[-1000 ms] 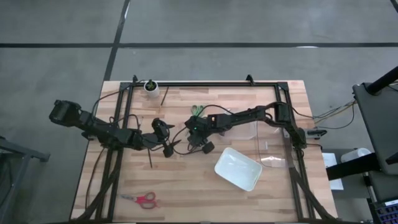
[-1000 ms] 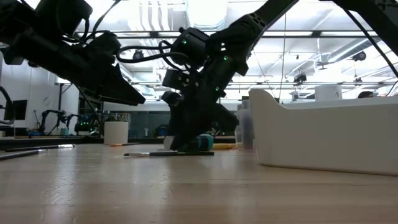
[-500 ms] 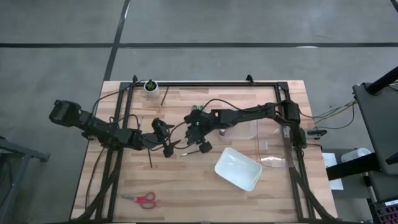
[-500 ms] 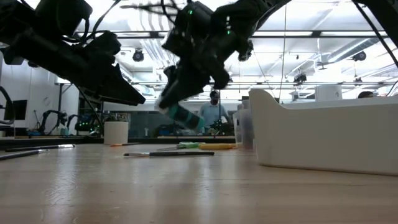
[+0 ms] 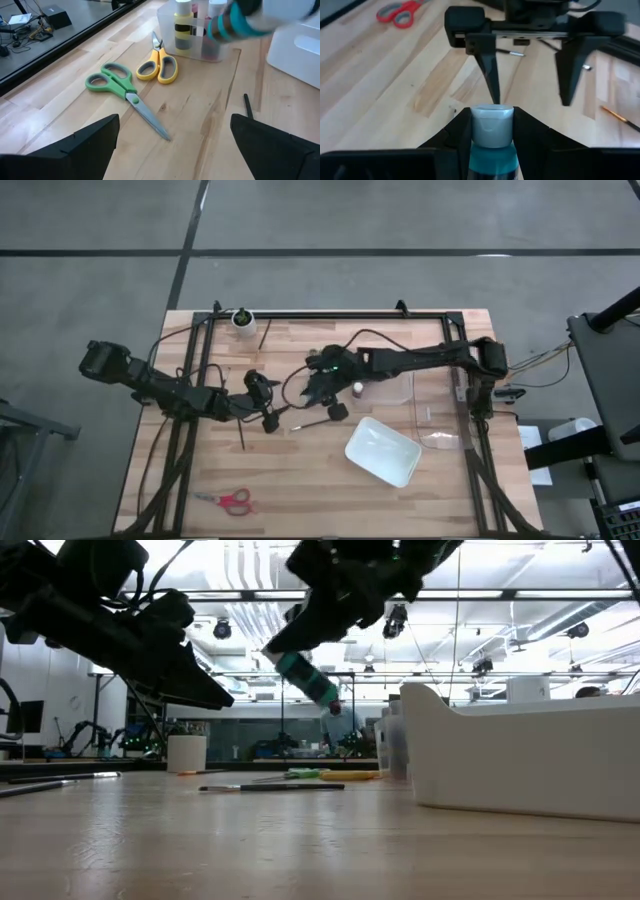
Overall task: Pick & Place Paint Supplies
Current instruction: Put the blue paint bottle into the left transparent bin
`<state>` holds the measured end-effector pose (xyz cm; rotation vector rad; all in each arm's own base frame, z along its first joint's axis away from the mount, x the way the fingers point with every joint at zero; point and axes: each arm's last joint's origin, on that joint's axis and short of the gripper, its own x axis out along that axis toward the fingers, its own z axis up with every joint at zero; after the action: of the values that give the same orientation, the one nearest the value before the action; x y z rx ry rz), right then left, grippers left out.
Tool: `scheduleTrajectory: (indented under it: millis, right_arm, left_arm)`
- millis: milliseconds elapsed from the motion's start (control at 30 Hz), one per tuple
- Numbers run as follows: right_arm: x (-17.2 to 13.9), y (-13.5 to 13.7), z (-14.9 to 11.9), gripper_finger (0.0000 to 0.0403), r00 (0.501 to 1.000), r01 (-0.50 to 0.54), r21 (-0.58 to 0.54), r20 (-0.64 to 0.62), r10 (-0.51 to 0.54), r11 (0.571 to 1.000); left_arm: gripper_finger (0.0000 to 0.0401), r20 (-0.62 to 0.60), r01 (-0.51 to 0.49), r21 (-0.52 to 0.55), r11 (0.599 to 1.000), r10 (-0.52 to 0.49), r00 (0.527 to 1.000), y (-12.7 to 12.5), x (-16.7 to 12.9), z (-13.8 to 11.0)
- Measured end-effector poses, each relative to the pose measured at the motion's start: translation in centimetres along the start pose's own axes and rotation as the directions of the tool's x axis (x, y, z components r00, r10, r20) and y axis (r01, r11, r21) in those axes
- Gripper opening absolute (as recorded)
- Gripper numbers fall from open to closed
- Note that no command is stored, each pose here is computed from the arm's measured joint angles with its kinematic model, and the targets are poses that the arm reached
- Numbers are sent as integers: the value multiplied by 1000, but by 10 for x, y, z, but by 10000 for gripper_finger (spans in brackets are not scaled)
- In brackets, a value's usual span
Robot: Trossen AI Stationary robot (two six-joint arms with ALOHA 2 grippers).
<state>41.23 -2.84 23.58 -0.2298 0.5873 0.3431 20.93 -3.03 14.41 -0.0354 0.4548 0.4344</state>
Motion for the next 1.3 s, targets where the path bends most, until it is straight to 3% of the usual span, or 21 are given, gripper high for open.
scheduleTrajectory:
  millis: [233, 333, 433, 567, 700, 900, 1133, 1300]
  right_arm:
    - [-46, 14, -18, 106, 964, 119, 42, 234, -126, 992]
    - [-70, 25, -28, 106, 904, 233, 87, 348, -248, 969]
    - [-90, 34, -42, 106, 820, 348, 176, 418, -390, 921]
    - [-105, 47, -66, 106, 742, 412, 267, 456, -491, 871]
    - [-117, 59, -88, 106, 685, 430, 332, 486, -543, 840]
    - [-125, 72, -118, 106, 642, 437, 410, 482, -597, 801]
    - [-132, 88, -148, 106, 602, 431, 426, 521, -606, 795]
    - [-135, 96, -164, 106, 605, 443, 414, 517, -605, 796]
  left_arm:
    - [388, 0, 0, 0, 1000, 0, 1000, 0, 0, 0]
    - [388, 0, 0, -4, 1000, 0, 1000, 0, 0, 0]
    - [388, 12, -28, -85, 996, 29, 1000, 1, 0, 1]
    - [388, 16, -65, -157, 986, 68, 998, 2, 0, 1]
    - [388, 16, -65, -153, 986, 68, 998, 2, 0, 1]
    - [388, 16, -65, -153, 986, 68, 998, 2, 0, 1]
    - [388, 16, -65, -151, 986, 68, 998, 2, 0, 0]
    - [388, 16, -65, -150, 987, 68, 998, 2, 0, 0]
